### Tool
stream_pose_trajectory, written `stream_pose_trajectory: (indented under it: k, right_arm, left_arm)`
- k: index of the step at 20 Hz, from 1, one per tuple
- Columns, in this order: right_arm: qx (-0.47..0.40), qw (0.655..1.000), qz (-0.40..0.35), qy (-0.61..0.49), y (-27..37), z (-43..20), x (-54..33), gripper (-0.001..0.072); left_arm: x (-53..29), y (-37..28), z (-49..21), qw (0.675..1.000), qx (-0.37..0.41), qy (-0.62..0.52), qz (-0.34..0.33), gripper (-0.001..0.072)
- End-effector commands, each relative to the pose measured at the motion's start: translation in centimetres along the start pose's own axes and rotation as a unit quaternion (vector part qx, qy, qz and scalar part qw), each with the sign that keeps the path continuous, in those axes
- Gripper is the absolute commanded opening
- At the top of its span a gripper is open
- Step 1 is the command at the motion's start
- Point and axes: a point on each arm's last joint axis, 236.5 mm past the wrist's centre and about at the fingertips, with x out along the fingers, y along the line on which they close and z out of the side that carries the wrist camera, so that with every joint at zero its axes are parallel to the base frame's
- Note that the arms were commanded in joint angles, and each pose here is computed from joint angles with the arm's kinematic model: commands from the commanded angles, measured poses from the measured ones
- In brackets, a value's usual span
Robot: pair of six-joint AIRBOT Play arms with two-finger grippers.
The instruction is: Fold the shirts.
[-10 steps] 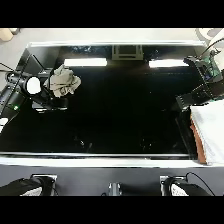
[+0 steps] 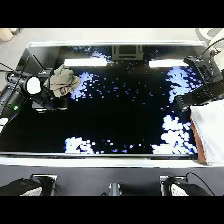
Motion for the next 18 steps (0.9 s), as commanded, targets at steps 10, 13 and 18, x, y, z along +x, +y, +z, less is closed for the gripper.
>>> stream_pose_trajectory:
  k: [10, 13, 18]
  right_arm:
    - [-0.005, 0.995, -0.041, -0.095, -1.9, 4.5, -0.5, 0.0676]
    - [-0.014, 0.987, -0.071, -0.145, -3.2, 6.8, -1.2, 0.0676]
    - [-0.034, 0.965, -0.145, -0.216, -6.3, 10.1, -3.2, 0.0675]
  left_arm:
    - [0.4, -1.2, 2.6, 0.999, -0.007, -0.049, -0.022, 0.0613]
    - [0.2, -3.1, 6.6, 0.99, -0.006, -0.128, -0.058, 0.0614]
    - [-2.6, -6.9, 15.7, 0.939, 0.002, -0.319, -0.132, 0.0557]
